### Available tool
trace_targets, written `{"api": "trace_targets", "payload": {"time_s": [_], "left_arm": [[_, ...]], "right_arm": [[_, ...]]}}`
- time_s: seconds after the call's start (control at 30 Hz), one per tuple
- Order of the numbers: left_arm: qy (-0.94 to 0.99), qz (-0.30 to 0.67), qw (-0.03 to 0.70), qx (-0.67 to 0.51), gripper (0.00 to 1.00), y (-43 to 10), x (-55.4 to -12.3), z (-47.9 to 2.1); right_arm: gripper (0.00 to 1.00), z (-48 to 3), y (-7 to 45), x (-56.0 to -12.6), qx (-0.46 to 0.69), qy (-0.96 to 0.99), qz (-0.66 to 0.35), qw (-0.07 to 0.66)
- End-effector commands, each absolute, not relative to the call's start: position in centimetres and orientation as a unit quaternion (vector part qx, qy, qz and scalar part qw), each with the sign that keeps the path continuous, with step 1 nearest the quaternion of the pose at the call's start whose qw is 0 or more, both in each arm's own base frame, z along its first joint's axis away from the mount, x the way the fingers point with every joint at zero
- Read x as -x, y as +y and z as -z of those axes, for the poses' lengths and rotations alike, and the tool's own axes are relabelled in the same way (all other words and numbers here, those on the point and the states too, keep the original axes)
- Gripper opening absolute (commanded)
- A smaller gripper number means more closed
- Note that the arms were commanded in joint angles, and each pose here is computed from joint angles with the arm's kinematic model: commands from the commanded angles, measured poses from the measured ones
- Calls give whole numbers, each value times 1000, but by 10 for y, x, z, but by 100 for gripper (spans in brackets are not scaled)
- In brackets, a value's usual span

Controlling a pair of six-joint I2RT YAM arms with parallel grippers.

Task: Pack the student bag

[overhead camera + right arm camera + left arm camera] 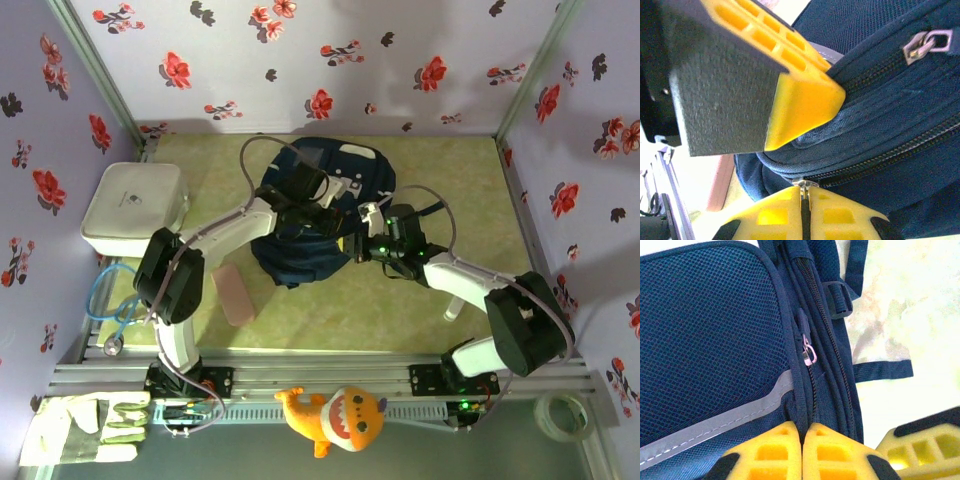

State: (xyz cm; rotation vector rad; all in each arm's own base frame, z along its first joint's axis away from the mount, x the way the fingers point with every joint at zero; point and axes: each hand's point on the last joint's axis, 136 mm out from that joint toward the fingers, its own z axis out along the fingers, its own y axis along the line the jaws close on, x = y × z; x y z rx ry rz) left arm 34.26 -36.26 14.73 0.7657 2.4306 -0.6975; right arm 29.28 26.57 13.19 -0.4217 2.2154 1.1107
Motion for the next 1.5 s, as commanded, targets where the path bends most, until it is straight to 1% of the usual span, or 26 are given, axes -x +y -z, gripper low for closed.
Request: {"api": "trace_targets", "payload": {"time_s": [0.0,0.17,0.23,0.3,0.33,0.4,0.47,0.57,0.63,0.83,1.1,1.27,1.47], "left_arm": [[858,336,290,-260,0,-395,-362,-187],[858,353,281,-244,0,-403,-367,-186],[861,356,280,-230,0,-400,-371,-184],[862,358,283,-218,0,-395,-375,-184],[862,360,286,-214,0,-391,-376,-186],[861,359,292,-210,0,-385,-377,-187],[860,358,295,-213,0,-381,-376,-189],[858,355,299,-220,0,-378,-372,-190],[855,356,304,-223,0,-375,-370,-192],[838,363,330,-239,0,-369,-361,-208],[824,371,347,-253,0,-366,-350,-227],[817,377,349,-262,0,-367,-346,-230],[818,378,345,-263,0,-367,-344,-227]], "right_arm": [[1,-149,281,-287,168,810,-451,335],[2,-138,296,-279,179,816,-443,325],[5,-136,293,-281,167,820,-436,331],[12,-138,283,-284,150,824,-423,346],[18,-141,277,-286,137,825,-418,355],[27,-148,261,-290,107,825,-409,374],[40,-154,243,-294,68,826,-403,388],[51,-159,222,-300,16,828,-398,394],[55,-163,212,-304,-23,826,-407,390],[63,-179,196,-321,-127,809,-444,363],[71,-203,204,-341,-204,783,-490,325],[72,-205,220,-357,-229,774,-518,283],[71,-204,234,-375,-237,766,-537,261]]}}
